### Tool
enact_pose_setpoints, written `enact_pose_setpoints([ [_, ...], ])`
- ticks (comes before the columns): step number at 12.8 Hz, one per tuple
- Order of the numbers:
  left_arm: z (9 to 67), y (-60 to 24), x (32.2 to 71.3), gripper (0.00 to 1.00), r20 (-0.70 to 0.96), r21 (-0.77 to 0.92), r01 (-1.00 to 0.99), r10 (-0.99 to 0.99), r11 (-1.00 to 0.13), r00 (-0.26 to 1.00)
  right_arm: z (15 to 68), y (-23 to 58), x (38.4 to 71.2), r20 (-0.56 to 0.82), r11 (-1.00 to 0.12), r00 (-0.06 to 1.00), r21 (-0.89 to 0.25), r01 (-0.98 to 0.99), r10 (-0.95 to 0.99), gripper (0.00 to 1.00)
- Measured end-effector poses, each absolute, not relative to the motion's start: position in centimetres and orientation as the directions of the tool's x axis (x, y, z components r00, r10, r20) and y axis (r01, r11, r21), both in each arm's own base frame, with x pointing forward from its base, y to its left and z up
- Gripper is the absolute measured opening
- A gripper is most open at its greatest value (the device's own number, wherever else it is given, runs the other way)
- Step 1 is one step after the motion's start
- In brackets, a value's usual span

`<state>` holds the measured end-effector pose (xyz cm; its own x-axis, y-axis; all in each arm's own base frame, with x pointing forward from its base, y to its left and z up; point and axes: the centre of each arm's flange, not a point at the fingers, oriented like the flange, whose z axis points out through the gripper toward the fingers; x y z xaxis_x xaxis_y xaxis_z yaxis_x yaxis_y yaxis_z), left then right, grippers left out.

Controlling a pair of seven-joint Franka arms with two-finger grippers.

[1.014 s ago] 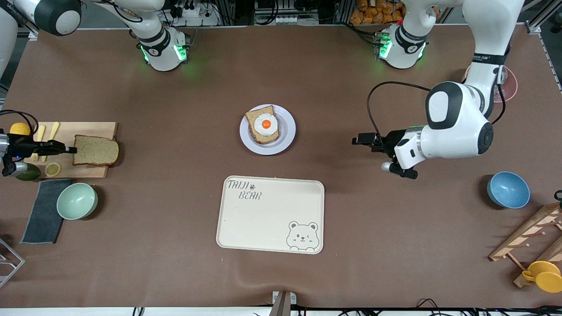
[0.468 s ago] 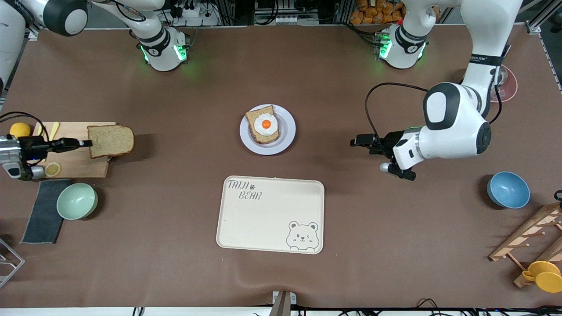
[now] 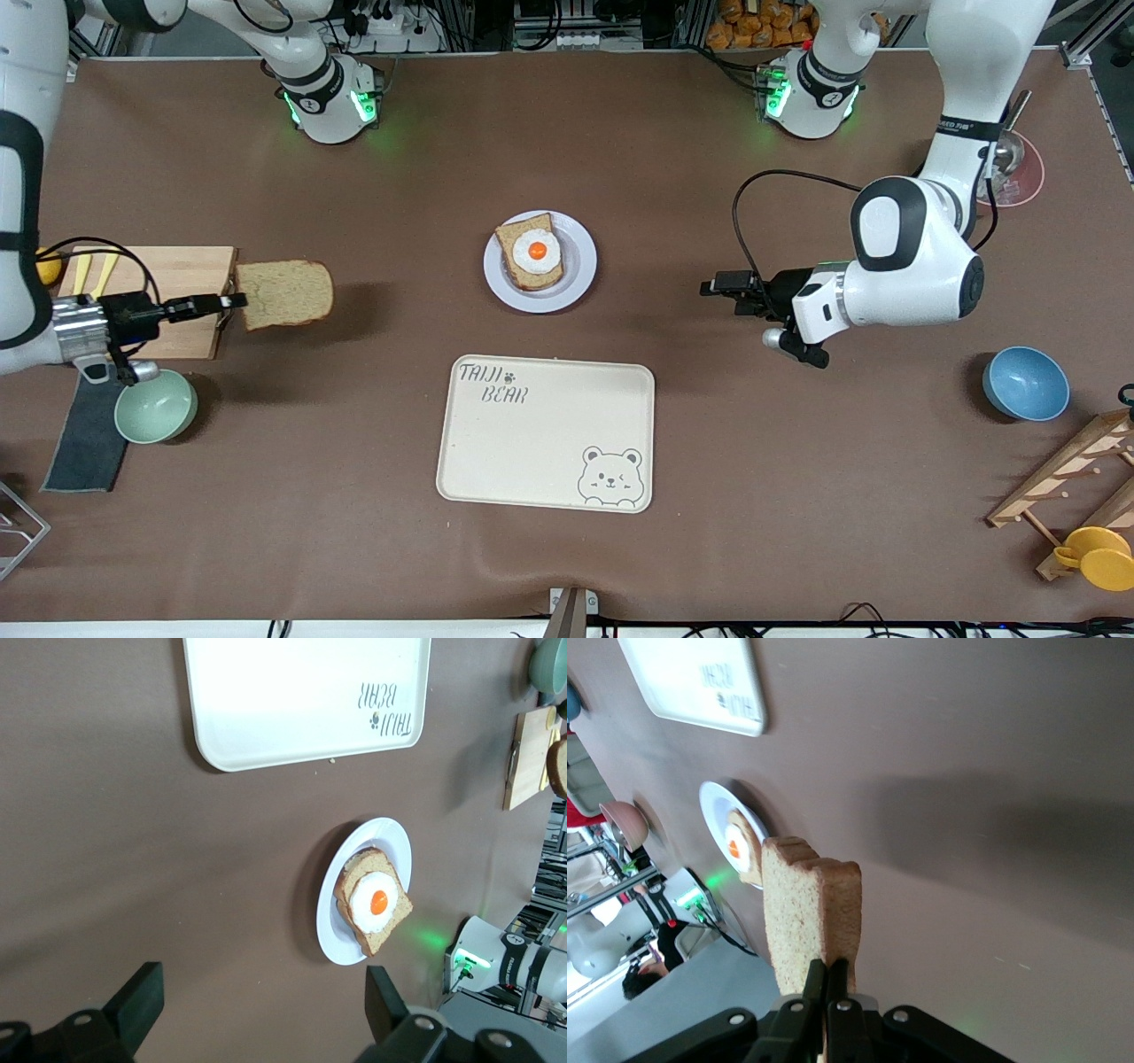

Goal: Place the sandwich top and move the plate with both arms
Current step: 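Lift the bread slice with the right gripper and carry it toward the plate, then lay the bread on the egg toast while the left gripper nears the plate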

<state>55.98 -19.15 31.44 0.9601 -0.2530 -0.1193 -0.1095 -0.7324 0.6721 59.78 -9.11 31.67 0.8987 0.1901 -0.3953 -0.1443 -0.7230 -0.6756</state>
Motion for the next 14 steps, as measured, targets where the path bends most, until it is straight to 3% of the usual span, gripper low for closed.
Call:
enact_pose_setpoints([
  [6,30.5,-20.9,55.1,1.0,-0.1,0.672,-0.115,-0.243,-0.732,0.965,32.5,3.6,57.6,-0.37,-0.751,0.91,-0.652,-0.11,0.188,0.03],
  [14,29.3,-21.9,54.5,1.0,-0.098,0.679,-0.091,-0.213,-0.729,0.972,27.2,20.7,50.0,-0.345,-0.792,0.933,-0.596,-0.13,0.106,0.03],
])
